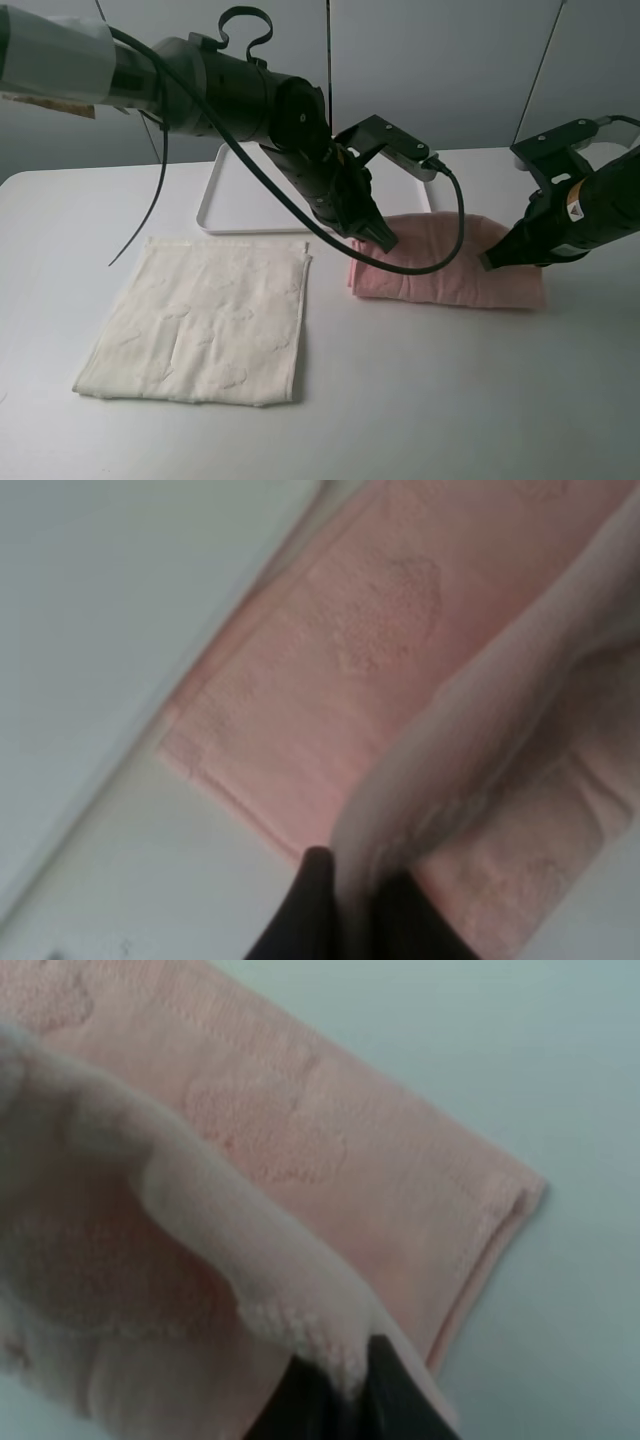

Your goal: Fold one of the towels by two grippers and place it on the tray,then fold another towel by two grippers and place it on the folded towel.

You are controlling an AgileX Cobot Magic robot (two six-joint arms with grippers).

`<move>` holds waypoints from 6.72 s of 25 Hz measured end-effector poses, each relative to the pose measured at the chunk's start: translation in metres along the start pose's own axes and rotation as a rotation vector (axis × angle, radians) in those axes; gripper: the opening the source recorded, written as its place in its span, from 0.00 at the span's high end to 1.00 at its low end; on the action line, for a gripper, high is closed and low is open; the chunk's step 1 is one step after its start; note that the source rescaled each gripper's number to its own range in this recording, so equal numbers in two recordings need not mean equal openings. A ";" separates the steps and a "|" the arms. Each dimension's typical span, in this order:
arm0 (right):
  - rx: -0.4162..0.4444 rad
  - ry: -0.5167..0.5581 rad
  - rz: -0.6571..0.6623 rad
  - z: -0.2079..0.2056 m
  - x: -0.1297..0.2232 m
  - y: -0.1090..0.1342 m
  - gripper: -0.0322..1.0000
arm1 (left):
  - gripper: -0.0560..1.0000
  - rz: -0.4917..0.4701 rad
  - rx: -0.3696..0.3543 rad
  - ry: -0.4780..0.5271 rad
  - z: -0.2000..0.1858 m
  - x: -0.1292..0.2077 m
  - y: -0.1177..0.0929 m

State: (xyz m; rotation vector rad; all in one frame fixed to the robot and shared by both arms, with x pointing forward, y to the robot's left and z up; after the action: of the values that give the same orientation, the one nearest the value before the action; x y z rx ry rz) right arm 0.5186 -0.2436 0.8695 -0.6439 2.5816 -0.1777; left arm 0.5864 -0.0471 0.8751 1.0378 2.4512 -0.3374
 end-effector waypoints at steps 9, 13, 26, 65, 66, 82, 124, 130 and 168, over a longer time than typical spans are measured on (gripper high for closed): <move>0.045 -0.019 0.022 0.005 -0.005 -0.007 0.74 | 0.86 0.007 -0.005 -0.005 0.000 -0.001 0.001; 0.042 -0.032 0.080 0.005 -0.007 -0.007 0.20 | 0.33 0.007 -0.005 -0.009 0.000 -0.001 0.001; 0.088 0.070 0.222 -0.003 -0.009 -0.018 0.00 | 0.03 -0.148 -0.017 0.132 -0.006 -0.003 0.008; -0.202 0.406 0.391 0.027 -0.001 -0.044 0.00 | 0.02 -0.390 -0.150 0.387 0.053 0.021 0.029; -0.203 0.412 0.391 0.029 0.000 -0.043 0.00 | 0.02 -0.390 -0.150 0.387 0.053 0.021 0.029; -0.169 0.485 0.315 0.057 0.002 -0.054 0.00 | 0.02 -0.392 -0.152 0.397 0.052 0.022 0.029; -0.214 0.480 0.425 0.073 0.002 -0.041 0.28 | 0.02 -0.390 -0.152 0.408 0.052 0.024 0.029; -0.215 0.478 0.431 0.073 0.002 -0.041 0.32 | 0.02 -0.390 -0.152 0.408 0.052 0.024 0.029; -0.295 0.383 0.441 0.057 -0.015 -0.033 0.93 | 0.02 -0.366 -0.146 0.420 0.051 0.025 0.029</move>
State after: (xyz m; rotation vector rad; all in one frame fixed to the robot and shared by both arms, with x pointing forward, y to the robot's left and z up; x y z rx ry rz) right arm 0.5711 -0.2664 0.8337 -0.1255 3.0767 0.2535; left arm 0.6077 -0.0319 0.8169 0.6423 2.9956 -0.0504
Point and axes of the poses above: a point on each arm's last joint axis where the gripper is mounted, z pointing out along that axis toward the gripper, y along the wrist's bending axis when the last joint is at zero, x = y × z, the point moved 6 cm from there along z, pointing out along that axis toward the gripper, and after that the axes turned 8 degrees about -z, right-handed, at the moved point
